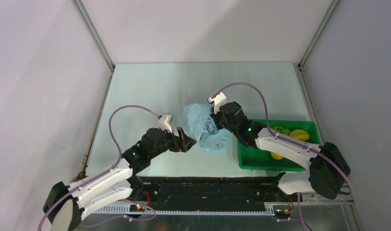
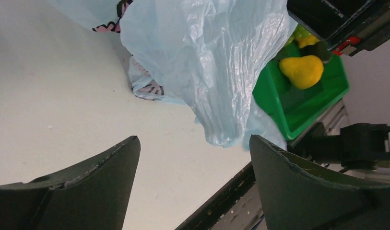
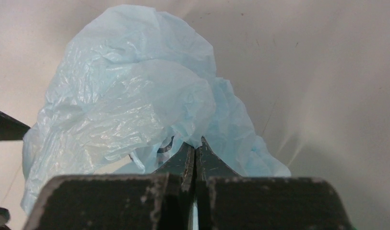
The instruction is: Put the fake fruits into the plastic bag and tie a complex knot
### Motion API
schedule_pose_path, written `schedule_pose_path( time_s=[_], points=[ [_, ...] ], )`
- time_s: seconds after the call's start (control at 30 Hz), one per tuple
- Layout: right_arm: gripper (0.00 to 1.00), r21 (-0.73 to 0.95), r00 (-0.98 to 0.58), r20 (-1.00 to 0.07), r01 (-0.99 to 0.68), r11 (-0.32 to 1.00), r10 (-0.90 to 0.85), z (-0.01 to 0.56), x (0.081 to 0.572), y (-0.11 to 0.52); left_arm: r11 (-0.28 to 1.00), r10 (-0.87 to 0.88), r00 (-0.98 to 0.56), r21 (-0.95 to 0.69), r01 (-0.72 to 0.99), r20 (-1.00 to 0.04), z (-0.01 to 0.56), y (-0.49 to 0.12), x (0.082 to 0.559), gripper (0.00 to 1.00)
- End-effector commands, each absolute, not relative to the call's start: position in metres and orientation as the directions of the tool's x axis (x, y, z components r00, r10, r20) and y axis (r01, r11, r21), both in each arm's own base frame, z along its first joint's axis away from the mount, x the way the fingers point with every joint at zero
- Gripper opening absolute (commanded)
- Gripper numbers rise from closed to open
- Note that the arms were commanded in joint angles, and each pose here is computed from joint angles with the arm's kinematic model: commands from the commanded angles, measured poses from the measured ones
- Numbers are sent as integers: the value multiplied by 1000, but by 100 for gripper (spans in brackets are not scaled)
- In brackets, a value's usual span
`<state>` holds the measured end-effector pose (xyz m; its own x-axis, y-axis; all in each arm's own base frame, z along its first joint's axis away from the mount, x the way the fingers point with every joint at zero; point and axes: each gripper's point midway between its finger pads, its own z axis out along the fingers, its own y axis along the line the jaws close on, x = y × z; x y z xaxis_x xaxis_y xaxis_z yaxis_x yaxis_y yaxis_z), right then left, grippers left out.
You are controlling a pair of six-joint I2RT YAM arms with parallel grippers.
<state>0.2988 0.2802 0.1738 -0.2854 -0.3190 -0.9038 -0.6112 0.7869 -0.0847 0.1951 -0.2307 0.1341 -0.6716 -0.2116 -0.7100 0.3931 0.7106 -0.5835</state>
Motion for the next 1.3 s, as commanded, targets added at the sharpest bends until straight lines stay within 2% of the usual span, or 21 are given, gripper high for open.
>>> schedule_pose_path(
  time_s=[0.0,0.13,0.27,0.33,0.57,0.73,0.97,1.1,1.27],
  points=[
    [0,35,-314,-933,-560,828,-173,211,302,284,608,-432,-574,-695,385,-696,174,-245,210,91],
    [0,58,-329,-932,-552,832,-153,214,301,283,588,-465,-572,-719,370,-676,169,-251,213,89],
    [0,79,-335,-933,-554,829,-135,218,298,283,600,-459,-590,-722,345,-664,158,-257,216,73],
    [0,83,-339,-932,-547,833,-130,218,298,282,604,-449,-598,-719,344,-664,157,-262,216,71],
    [0,106,-367,-925,-498,861,-99,215,303,273,599,-435,-607,-717,357,-665,154,-275,208,82],
    [0,117,-374,-923,-500,858,-92,216,303,273,612,-429,-606,-709,350,-669,146,-279,209,83],
    [0,122,-382,-918,-531,839,-107,215,296,276,678,-481,-540,-683,271,-691,142,-265,229,58],
    [0,114,-380,-916,-554,825,-128,214,292,278,694,-517,-490,-679,239,-702,148,-255,236,54],
    [0,116,-386,-911,-579,807,-146,211,288,281,712,-526,-449,-663,232,-722,152,-248,241,56]
  ],
)
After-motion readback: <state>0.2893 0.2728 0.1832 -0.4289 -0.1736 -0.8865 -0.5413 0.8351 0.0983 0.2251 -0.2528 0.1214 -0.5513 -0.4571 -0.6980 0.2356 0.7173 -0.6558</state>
